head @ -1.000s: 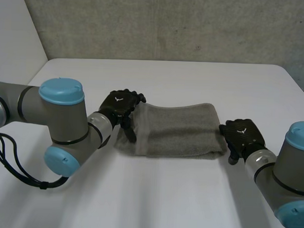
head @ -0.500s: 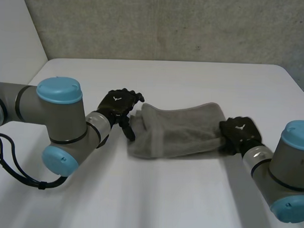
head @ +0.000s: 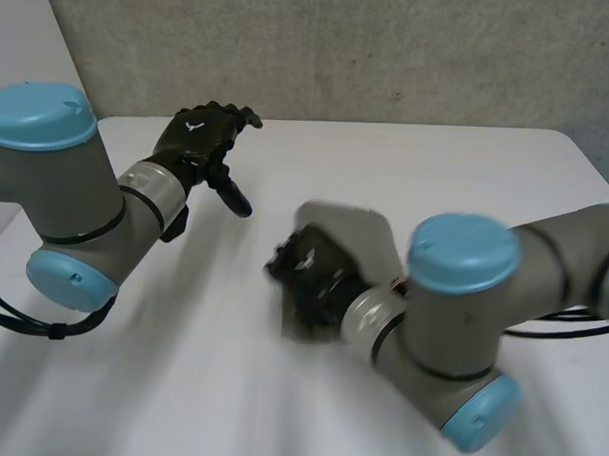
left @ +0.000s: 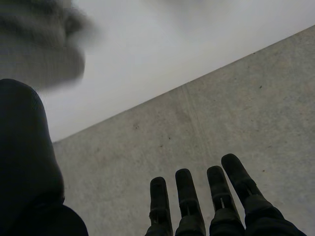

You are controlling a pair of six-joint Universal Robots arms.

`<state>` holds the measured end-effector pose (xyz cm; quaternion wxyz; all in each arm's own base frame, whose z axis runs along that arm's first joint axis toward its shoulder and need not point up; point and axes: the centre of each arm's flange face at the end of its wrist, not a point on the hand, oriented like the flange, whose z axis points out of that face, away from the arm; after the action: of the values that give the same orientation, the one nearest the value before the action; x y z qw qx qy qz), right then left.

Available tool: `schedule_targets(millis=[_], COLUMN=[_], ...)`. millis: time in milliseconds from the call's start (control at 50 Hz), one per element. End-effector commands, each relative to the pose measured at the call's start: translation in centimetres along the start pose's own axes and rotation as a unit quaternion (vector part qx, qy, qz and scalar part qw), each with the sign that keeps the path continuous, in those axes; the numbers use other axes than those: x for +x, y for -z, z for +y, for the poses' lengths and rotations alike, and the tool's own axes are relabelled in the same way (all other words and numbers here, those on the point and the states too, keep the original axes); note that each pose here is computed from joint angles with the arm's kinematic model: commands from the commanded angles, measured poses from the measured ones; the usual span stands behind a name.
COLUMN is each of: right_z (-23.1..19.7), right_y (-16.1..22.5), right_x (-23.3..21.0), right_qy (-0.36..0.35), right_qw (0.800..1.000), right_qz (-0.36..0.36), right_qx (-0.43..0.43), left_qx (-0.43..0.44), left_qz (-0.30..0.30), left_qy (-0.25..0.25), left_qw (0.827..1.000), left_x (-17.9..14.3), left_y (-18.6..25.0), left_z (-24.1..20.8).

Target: Fold the towel.

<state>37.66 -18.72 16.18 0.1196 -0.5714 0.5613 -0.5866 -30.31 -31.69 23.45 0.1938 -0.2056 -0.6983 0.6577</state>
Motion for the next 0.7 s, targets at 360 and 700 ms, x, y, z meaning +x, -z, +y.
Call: schedule_targets(millis=[360,700], right_z=[2.1,8.9], right_y=[3.8,1.2], right_x=[9.4,8.2], right_qy=[-0.187,-0.305], right_qw=[0.972,0.941], right_qz=[0.139,0.098], right_qx=[-0.019,-0.109], left_qx=[-0.035,-0.105], left_qz=[0.035,0.1], left_qy=[0.064,0.077], left_qw=[0.997,0.986], left_x=[3.1,9.7], left_y=[-0.2,0.7], left_z=[3.1,9.2])
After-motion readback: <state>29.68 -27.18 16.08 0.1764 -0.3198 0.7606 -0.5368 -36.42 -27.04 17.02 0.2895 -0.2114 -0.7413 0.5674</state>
